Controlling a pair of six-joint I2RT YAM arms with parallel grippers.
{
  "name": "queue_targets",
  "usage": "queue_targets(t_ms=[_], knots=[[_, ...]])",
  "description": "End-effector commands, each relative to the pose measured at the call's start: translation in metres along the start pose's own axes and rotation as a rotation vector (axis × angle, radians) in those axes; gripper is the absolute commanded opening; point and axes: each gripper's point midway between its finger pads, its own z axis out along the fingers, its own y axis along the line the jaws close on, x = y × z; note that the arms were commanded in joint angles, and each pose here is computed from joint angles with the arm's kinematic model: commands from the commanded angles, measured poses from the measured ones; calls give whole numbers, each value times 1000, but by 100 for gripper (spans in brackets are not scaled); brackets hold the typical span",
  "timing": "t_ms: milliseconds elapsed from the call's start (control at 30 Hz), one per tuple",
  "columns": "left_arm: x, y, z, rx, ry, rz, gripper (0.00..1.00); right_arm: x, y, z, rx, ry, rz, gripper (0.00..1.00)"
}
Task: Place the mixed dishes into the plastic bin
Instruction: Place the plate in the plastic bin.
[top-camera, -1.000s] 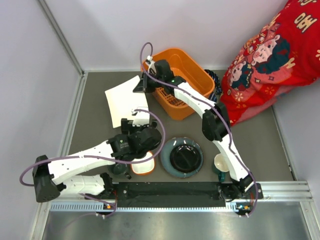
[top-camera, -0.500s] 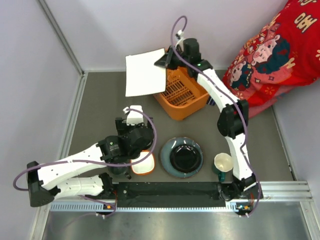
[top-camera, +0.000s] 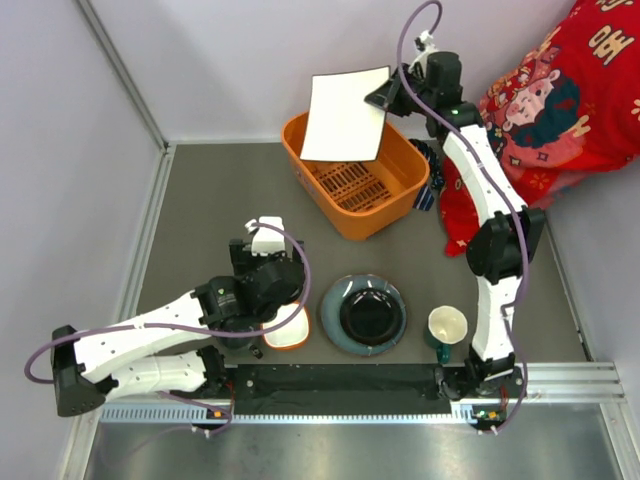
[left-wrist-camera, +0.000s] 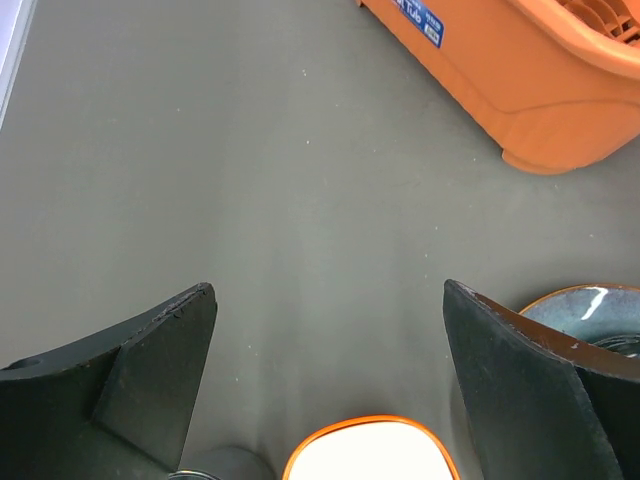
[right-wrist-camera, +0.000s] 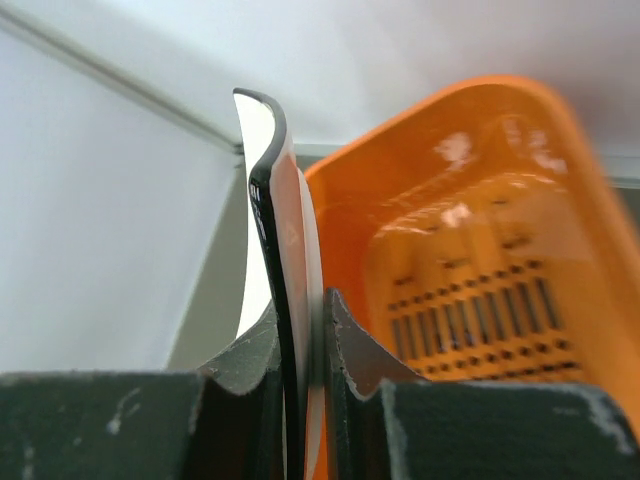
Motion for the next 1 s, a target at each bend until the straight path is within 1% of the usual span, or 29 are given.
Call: queue_targets(t_ms=[0,133,300,400,500,567,600,667,700,833,867,900,967], knots=[[-3,-2,-1,16,-16,-53,99,-78,58,-70,-33,-225,-202,0],[-3,-3,0,19,-15,-60,99,-75,42,-79,49,-229,-246,0],[-2,-4,2,19,-11,-49,99,-71,38,-86,76,-228,-274,0],[-2,-2,2,15,-12,-49,99,-62,30,-87,94,-206,-274,0],[1,-1,3,11,-7,-45,99,-51,27,-87,89,-174,-273,0],[1,0,3,11,-6,-50,99,-49,30,-93,83,-176,-276,0],[1,0,3,13,-6,-50,99,-40,22,-93,96,-159,-271,0],[2,0,3,15,-7,-53,99,-40,29,-102,85,-170,-279,0],[2,1,3,15,-6,-53,99,-34,24,-102,93,-154,-274,0],[3,2,5,7,0,-44,99,-18,30,-115,68,-111,-258,0],[4,2,5,5,2,-45,99,-20,38,-123,53,-125,-259,0],[3,2,5,7,0,-50,99,-9,32,-122,56,-104,-233,0],[3,1,6,8,1,-54,99,-7,38,-130,35,-112,-217,0]])
